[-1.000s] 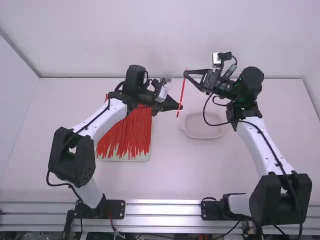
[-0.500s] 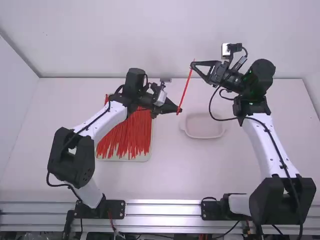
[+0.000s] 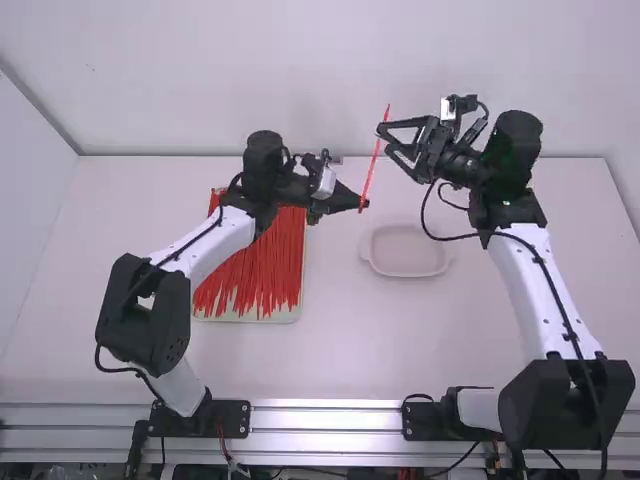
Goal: Fasten the cable tie
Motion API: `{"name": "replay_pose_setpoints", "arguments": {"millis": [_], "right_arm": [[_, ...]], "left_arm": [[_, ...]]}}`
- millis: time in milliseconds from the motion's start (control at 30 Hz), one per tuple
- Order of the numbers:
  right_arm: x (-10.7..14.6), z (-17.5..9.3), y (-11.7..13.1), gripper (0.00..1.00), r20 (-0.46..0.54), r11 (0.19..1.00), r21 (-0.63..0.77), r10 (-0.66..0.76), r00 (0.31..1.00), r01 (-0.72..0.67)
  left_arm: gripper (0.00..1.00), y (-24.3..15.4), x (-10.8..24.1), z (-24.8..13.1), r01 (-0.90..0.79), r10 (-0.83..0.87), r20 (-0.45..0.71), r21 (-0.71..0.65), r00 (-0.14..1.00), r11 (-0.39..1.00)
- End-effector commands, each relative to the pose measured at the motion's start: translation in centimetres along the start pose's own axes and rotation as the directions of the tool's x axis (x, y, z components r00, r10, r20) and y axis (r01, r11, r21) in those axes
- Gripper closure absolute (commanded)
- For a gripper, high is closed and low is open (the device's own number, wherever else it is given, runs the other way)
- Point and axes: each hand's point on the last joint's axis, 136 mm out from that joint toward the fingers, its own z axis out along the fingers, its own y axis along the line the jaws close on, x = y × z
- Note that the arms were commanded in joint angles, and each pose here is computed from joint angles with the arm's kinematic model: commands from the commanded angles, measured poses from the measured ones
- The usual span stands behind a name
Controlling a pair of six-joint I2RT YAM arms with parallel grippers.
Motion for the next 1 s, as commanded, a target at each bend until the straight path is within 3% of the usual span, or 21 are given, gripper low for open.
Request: {"name": "replay_pose_setpoints", "arguments": {"millis": [0,167,567,667,733,967], "right_arm": [[0.8,-0.2,1.3,0.01,-0.045,0.995,-0.032,-0.093,0.995,0.092],[2.7,0.4,1.1,0.01,-0.117,0.995,-0.047,-0.095,0.989,0.09],[4.2,2.0,2.1,0.23,-0.154,0.991,-0.074,-0.125,0.98,0.114],[4.2,2.1,2.1,0.43,-0.154,0.991,-0.073,-0.124,0.98,0.114],[4.3,2.0,2.1,0.68,-0.155,0.991,-0.074,-0.124,0.98,0.113],[4.3,2.1,2.0,1.0,-0.155,0.991,-0.071,-0.122,0.98,0.112]], "left_arm": [[0.98,0.1,-0.8,0.4,0.075,-0.075,0.011,-0.004,0.997,0.997],[0.98,1.5,-1.7,-0.3,0.083,-0.082,0.026,-0.068,0.996,0.994],[0.98,1.4,-3.5,-0.2,0.093,-0.09,0.067,-0.047,0.994,0.995],[0.98,1.1,-3.6,-0.3,0.091,-0.089,0.068,-0.033,0.994,0.995],[0.98,1.2,-3.6,-0.2,0.094,-0.092,0.068,-0.038,0.993,0.995],[0.98,1.2,-3.6,-0.3,0.095,-0.092,0.067,-0.037,0.993,0.995]]}}
